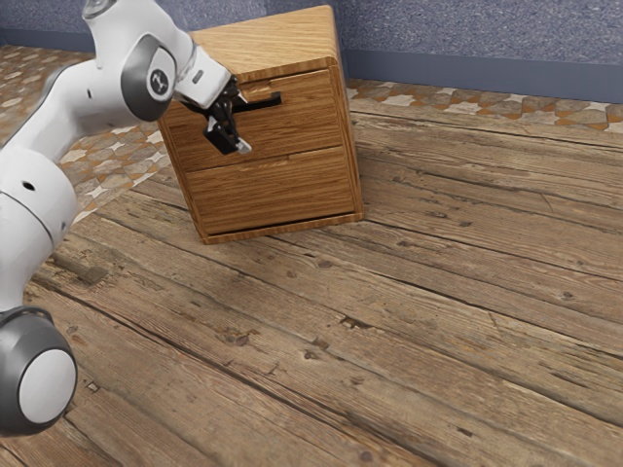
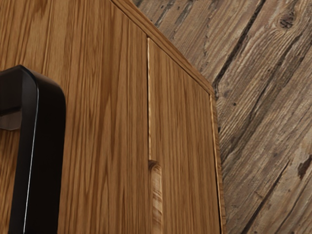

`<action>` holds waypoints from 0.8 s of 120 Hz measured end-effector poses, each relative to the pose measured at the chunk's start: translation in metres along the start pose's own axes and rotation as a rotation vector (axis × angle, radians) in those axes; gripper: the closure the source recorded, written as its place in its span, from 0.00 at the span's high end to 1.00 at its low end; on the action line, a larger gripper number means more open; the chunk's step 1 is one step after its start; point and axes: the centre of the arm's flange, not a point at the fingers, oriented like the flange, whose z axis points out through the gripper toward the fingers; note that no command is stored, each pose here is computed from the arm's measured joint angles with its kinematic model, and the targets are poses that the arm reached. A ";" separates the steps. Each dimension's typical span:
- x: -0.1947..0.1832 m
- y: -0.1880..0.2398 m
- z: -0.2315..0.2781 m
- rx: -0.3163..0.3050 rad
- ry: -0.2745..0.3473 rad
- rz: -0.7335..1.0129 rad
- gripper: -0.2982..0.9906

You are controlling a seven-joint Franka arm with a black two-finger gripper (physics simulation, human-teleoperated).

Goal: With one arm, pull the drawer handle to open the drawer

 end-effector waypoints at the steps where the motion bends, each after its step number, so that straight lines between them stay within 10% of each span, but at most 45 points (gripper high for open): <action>1: 0.000 0.000 0.000 0.000 0.002 0.001 0.77; 96: 0.010 0.007 -0.010 -0.048 0.037 0.093 0.77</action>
